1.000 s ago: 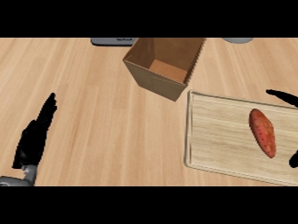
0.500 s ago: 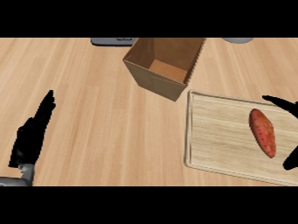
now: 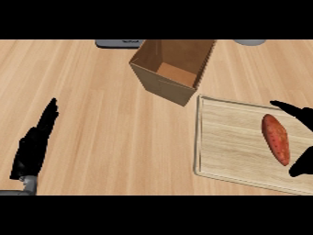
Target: Pick the sweet potato from the tray and place it in the cardboard box
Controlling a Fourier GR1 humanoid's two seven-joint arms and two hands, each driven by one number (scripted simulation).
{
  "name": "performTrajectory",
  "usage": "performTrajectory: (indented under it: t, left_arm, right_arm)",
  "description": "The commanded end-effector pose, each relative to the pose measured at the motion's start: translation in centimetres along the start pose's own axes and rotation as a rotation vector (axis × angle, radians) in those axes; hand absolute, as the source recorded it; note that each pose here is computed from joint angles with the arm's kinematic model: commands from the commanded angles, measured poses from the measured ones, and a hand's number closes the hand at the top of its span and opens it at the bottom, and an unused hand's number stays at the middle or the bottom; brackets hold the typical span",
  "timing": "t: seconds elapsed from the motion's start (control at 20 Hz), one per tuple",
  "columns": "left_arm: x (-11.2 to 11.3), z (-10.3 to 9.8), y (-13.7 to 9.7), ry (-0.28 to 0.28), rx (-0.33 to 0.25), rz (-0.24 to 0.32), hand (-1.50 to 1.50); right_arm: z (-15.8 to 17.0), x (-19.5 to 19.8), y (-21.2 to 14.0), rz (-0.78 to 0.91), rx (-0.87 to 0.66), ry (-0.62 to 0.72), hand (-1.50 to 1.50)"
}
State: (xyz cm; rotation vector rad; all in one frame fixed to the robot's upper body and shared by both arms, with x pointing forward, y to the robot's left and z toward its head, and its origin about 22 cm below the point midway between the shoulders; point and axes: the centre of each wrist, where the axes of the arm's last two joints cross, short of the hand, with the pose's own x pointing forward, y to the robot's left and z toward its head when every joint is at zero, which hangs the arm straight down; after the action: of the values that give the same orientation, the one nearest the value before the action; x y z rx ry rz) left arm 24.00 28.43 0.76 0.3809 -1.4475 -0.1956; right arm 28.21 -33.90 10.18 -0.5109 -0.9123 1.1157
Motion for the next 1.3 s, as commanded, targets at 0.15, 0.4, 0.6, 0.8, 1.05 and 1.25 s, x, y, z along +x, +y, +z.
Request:
performTrajectory:
  t: [0.15,0.4,0.6,0.8,1.05,1.25]
  left_arm:
    - [0.8,-0.9,0.5,-0.003,0.0,-0.005,0.0]
    - [0.5,-0.6,0.5,-0.011,-0.014,0.002,0.0]
    - [1.8,-0.8,-0.1,0.005,-0.002,-0.013,0.0]
    - [-0.9,-0.2,-1.2,0.011,-0.014,0.003,0.0]
    - [0.4,-1.0,1.4,-0.004,-0.011,-0.007,0.0]
    - [0.7,-0.8,1.6,0.003,0.0,-0.019,0.0]
  right_arm:
    - [-1.4,-0.5,0.2,-0.023,0.012,0.005,-1.5]
    - [-0.8,-1.1,1.4,-0.004,0.011,0.012,-1.5]
    - [-2.2,-1.5,3.3,0.036,0.044,0.021,-1.5]
    - [-2.8,-1.0,2.2,0.007,0.072,0.017,-1.5]
    - [-2.8,-0.5,4.8,0.07,-0.047,-0.029,1.5]
    - [-2.7,-0.5,3.4,0.121,-0.165,-0.012,1.5]
